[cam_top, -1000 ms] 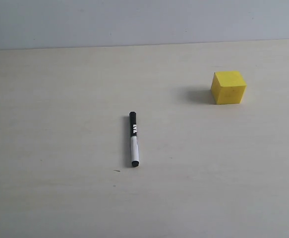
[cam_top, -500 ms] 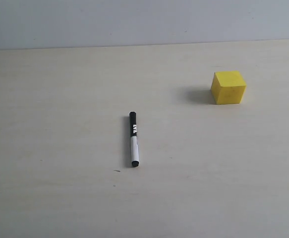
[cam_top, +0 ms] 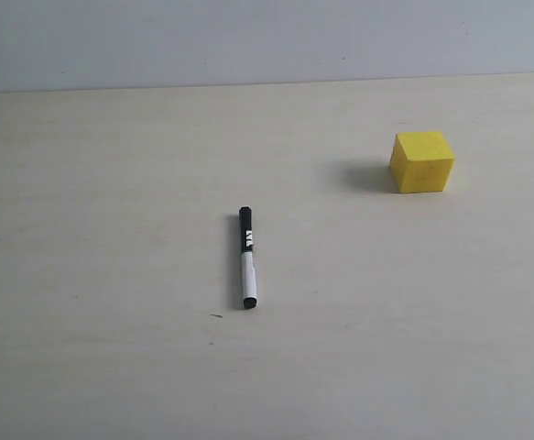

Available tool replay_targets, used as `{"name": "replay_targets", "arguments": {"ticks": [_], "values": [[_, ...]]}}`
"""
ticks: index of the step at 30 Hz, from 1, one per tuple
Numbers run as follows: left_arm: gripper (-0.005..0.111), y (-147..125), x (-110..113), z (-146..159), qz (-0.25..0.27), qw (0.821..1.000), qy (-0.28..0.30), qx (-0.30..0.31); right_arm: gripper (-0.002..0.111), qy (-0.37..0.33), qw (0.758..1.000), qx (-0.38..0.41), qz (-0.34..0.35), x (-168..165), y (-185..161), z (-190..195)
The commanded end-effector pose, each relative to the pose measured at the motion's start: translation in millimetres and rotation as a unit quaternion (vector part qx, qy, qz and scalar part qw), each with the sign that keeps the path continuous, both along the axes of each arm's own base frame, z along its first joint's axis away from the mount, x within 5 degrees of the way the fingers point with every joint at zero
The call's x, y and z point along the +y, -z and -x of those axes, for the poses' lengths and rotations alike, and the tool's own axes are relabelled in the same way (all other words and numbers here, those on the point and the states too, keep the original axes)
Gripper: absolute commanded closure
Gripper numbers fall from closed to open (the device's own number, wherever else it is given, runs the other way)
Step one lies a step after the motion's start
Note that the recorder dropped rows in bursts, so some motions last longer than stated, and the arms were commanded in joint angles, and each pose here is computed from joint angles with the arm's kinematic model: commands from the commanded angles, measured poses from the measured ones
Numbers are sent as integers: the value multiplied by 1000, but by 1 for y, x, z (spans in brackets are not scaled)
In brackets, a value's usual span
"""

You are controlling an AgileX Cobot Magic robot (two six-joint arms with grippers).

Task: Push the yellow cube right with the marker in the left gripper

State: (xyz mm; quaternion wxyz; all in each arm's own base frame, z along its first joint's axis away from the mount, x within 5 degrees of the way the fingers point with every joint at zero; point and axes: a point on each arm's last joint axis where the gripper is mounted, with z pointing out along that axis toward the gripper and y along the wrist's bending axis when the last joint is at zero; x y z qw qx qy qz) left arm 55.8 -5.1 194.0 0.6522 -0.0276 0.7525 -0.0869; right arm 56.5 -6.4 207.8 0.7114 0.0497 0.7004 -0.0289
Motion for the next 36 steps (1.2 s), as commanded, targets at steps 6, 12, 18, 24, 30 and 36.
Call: {"name": "replay_targets", "arguments": {"ticks": [6,12,18,24,30,36], "values": [[107,-2,1,0,16,1000,-10,-14,108,4,1000,-4,1,0,1,0],[107,-2,1,0,-12,1000,-3,-16,108,4,1000,-4,1,0,1,0],[107,-2,1,0,-13,1000,-3,-16,108,4,1000,-4,1,0,1,0],[107,-2,1,0,-13,1000,-3,-16,108,4,1000,-4,1,0,1,0],[107,-2,1,0,-13,1000,-3,-16,108,4,1000,-4,1,0,1,0],[107,-2,1,0,-13,1000,-2,-16,108,4,1000,-4,1,0,1,0]]}}
